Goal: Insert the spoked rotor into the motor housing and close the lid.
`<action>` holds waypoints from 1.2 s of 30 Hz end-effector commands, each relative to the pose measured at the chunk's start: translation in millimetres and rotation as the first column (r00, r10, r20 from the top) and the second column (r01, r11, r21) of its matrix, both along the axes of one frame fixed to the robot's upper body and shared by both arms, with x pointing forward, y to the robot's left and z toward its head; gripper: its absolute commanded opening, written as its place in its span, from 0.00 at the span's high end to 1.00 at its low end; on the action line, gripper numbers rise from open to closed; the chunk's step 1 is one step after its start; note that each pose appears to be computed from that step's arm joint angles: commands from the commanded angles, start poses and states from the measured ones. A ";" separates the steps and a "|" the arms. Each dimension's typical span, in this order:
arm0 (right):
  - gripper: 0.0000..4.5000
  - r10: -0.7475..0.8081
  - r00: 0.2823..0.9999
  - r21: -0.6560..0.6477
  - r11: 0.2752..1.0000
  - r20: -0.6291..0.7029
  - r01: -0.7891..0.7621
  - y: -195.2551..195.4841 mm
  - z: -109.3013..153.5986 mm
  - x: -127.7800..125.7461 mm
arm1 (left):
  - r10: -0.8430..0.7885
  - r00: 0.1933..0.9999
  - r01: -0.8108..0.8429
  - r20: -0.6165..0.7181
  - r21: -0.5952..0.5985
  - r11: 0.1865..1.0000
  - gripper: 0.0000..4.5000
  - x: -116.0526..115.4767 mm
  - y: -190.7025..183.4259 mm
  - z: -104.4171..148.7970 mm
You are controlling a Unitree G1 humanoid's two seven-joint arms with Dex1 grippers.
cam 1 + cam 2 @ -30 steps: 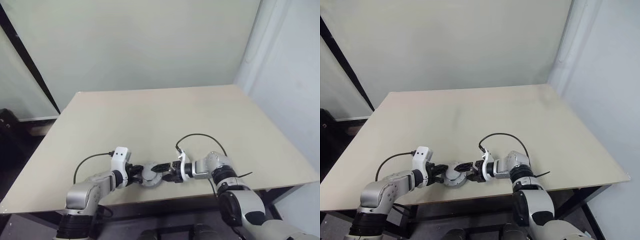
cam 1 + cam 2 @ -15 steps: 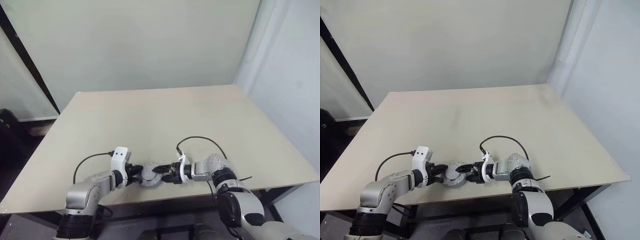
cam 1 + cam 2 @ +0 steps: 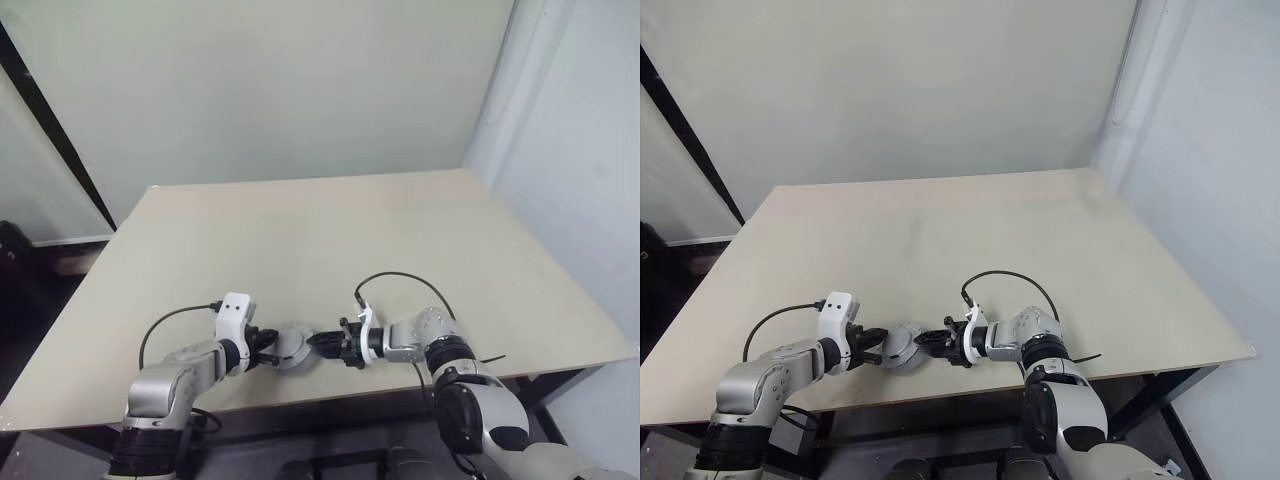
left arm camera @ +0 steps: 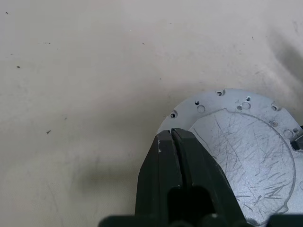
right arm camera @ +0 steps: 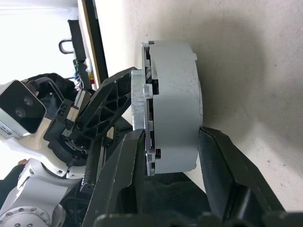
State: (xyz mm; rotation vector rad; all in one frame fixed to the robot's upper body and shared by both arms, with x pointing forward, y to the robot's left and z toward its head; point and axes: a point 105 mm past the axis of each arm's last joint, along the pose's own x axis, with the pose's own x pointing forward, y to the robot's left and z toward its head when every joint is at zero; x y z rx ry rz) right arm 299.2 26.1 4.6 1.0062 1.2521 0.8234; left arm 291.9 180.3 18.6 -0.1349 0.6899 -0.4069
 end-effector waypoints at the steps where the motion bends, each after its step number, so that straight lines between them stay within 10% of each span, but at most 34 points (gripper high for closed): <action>1: 0.69 0.022 1.000 -0.017 1.000 0.016 -0.022 6.8 0.6 -1.8 | -0.020 1.000 0.021 0.017 -0.037 0.999 1.00 4.6 -9.8 6.0; 15: 0.69 0.021 0.999 -0.006 1.000 0.032 -0.021 6.4 1.8 -1.1 | 0.092 0.988 -0.067 0.125 -0.195 0.979 0.03 14.1 25.9 48.3; 36: 0.69 0.000 0.998 0.239 0.971 0.055 -0.014 16.3 46.9 5.2 | 0.370 0.927 -0.260 0.061 -0.606 0.752 0.00 -14.9 57.1 61.7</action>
